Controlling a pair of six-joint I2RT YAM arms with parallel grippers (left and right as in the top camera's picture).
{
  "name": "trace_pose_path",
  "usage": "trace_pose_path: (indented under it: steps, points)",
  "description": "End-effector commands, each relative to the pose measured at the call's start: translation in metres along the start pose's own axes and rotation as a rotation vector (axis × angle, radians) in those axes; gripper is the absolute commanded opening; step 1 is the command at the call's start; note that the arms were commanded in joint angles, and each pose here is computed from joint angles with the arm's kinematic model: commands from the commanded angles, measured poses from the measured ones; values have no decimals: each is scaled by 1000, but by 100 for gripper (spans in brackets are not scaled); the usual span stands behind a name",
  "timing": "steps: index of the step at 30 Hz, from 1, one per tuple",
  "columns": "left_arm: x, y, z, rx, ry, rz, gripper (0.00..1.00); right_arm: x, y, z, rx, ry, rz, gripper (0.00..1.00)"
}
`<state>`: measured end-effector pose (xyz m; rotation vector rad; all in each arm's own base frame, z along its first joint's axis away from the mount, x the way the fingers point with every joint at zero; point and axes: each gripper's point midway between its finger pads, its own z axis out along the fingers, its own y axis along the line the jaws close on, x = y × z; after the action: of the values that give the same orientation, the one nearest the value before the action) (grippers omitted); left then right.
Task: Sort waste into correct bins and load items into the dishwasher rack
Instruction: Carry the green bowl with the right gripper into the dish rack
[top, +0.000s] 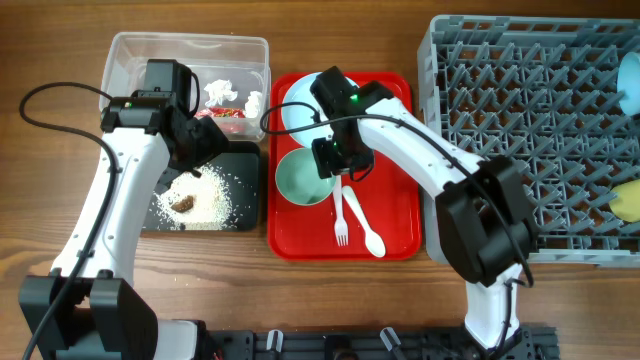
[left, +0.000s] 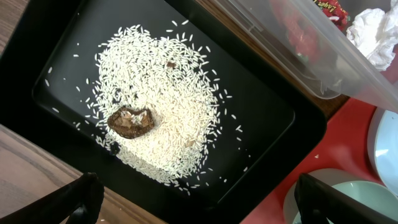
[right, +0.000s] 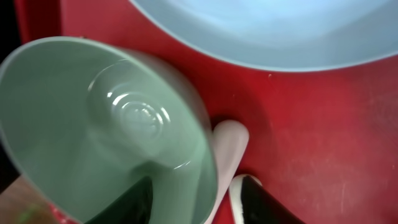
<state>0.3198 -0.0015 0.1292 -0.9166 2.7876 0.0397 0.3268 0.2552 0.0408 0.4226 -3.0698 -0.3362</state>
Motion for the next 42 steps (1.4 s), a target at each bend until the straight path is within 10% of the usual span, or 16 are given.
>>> trace_pose_path:
  steps: [1,16,26,34,42]
  points:
    - [-4,4,-3,-7,-21,-28,100,-6,-6,10,28,-10,41,27]
    - [-3,4,-3,-8,-19,-28,100,-6,-12,18,58,-2,91,4]
    - [-3,4,-3,-8,-19,-28,100,-45,-44,-111,34,-325,72,4]
    - [-4,4,-3,-6,-22,-28,100,-56,-192,-253,523,-729,279,4]
    - [-4,4,-3,-5,-22,-28,100,-6,-326,-347,1209,-819,650,5]
